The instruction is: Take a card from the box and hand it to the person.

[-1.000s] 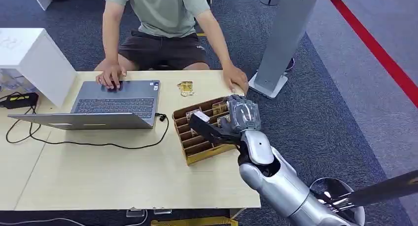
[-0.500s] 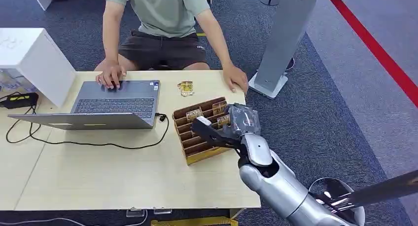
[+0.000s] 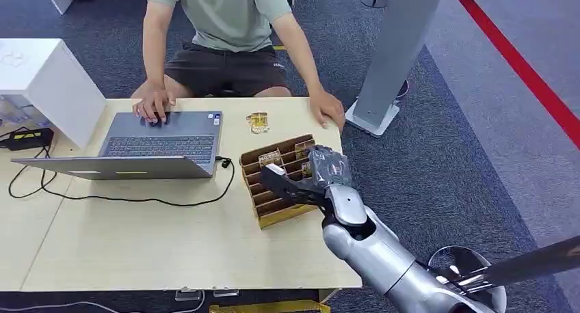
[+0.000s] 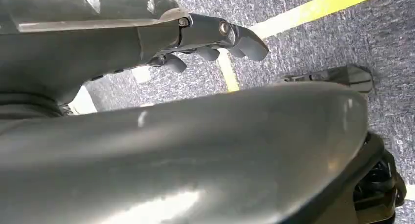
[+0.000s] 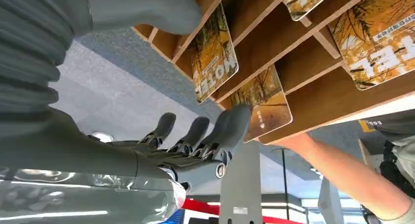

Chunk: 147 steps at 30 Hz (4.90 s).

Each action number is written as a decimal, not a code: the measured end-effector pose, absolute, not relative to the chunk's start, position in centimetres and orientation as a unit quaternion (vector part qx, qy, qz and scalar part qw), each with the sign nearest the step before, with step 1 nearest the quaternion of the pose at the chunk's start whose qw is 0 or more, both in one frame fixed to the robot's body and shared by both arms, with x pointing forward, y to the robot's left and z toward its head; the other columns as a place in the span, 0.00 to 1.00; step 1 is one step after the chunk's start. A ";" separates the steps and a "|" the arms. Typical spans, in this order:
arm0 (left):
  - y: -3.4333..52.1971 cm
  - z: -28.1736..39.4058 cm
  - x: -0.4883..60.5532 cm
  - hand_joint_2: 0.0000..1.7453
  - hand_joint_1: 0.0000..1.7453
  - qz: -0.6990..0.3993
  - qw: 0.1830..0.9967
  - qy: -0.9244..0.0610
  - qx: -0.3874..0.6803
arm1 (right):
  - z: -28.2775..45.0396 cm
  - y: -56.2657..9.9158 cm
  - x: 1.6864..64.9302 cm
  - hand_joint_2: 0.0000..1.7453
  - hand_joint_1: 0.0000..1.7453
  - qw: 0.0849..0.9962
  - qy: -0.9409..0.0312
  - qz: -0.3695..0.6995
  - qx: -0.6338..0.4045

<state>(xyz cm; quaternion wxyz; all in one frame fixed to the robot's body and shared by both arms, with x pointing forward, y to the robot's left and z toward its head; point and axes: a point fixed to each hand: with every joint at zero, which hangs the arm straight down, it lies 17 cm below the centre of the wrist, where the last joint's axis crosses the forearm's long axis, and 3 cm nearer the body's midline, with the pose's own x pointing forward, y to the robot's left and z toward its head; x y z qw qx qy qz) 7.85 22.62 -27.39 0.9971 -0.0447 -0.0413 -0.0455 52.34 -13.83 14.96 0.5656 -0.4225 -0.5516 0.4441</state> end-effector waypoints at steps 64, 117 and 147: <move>22.3 -27.3 8.3 0.00 0.00 -0.049 0.997 -0.046 -0.044 | 33.6 -9.8 54.2 1.00 0.95 0.460 -0.664 0.389 -0.444; 20.6 -26.7 10.1 0.00 0.00 -0.112 0.990 -0.056 -0.065 | 33.4 -8.8 58.9 1.00 0.00 0.481 -0.696 0.359 -0.394; 23.1 -27.5 8.1 0.00 0.00 -0.018 0.997 -0.057 -0.042 | 14.3 -15.2 39.2 1.00 0.00 0.568 -0.809 0.149 -0.043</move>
